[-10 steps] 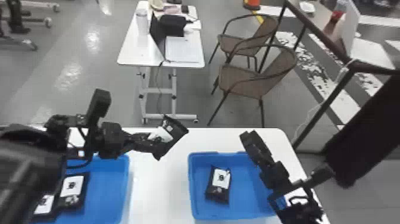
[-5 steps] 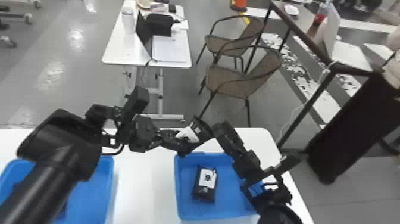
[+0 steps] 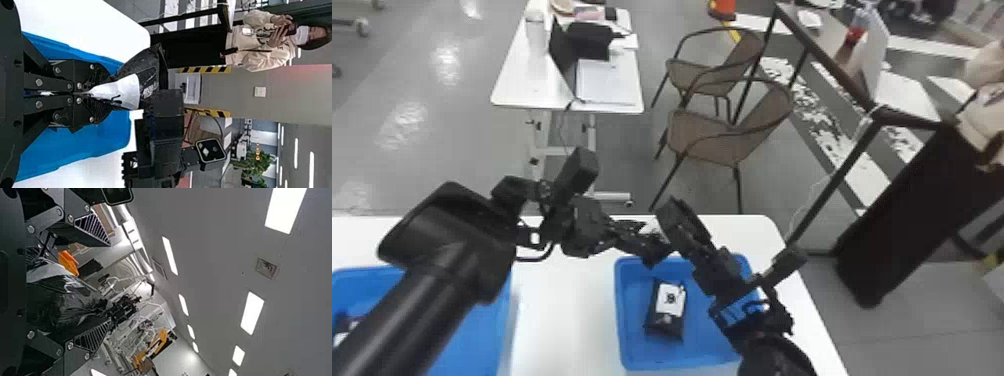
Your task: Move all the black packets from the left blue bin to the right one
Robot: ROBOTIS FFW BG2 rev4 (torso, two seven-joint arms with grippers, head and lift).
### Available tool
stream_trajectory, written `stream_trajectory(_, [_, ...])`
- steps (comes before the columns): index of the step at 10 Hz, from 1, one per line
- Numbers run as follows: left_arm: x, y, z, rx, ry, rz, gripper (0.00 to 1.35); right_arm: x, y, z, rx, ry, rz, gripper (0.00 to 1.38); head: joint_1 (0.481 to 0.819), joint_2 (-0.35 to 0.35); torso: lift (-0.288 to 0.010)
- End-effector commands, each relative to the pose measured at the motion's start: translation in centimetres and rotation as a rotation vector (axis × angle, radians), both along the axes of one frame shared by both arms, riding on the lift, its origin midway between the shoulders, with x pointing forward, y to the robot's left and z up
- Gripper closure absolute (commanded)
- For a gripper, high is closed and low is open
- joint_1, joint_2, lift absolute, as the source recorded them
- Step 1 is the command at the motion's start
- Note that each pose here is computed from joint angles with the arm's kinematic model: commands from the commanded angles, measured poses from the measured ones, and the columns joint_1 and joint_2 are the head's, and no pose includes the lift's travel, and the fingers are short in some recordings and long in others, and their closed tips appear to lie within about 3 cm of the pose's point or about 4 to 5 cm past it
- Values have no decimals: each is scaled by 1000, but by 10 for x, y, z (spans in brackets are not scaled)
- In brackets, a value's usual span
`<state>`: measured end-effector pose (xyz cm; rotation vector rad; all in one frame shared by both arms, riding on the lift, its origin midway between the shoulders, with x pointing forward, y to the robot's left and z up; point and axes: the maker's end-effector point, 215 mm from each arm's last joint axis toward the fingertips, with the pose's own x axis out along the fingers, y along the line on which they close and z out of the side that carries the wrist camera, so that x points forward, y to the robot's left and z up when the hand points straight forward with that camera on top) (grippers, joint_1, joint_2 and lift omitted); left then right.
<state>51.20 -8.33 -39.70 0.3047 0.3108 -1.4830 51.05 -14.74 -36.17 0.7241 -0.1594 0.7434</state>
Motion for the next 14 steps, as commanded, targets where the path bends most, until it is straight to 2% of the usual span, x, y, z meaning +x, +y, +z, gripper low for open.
stream_trajectory(1, [-2, -6, 3, -13, 4, -5, 1139, 0, 11, -3, 4, 12, 17, 409, 695, -245, 0])
stream_trajectory(3, [-4, -7, 0, -13, 13, -8, 1139, 3, 9, -7, -15, 24, -1, 1024, 695, -242, 0])
stream_trajectory(5, [-5, -7, 1, -18, 16, -6, 1139, 4, 2, -11, -6, 39, -29, 1105, 695, -244, 0])
stream_trajectory(6, [-3, -4, 1, -29, 22, 6, 1116, 4, -5, -13, 17, 40, -52, 1220, 695, -246, 0])
stream_trajectory(7, [-3, -1, -2, -36, 43, 22, 884, 3, -10, -14, 44, 43, -67, 1220, 695, -250, 0])
stream_trajectory(8, [-2, 7, -8, -43, 72, 49, 479, 2, -19, -22, 55, 63, -88, 1220, 695, -254, 0])
stream_trajectory(9, [0, 25, -14, -56, 97, 96, 170, 2, -33, -32, 54, 85, -116, 1220, 695, -257, 0])
stream_trajectory(10, [5, 60, -24, -54, 136, 191, 71, 1, -51, -51, 56, 123, -152, 1219, 695, -257, 0])
stream_trajectory(12, [8, 136, -36, -84, 189, 358, 127, -14, -80, -102, 53, 231, -215, 1217, 695, -231, 0])
stream_trajectory(13, [12, 179, -37, -87, 184, 456, 127, -22, -85, -125, 49, 283, -227, 1214, 695, -207, 0])
stream_trajectory(14, [14, 219, -38, -78, 176, 581, 33, -28, -90, -143, 53, 324, -241, 1154, 695, -172, 0])
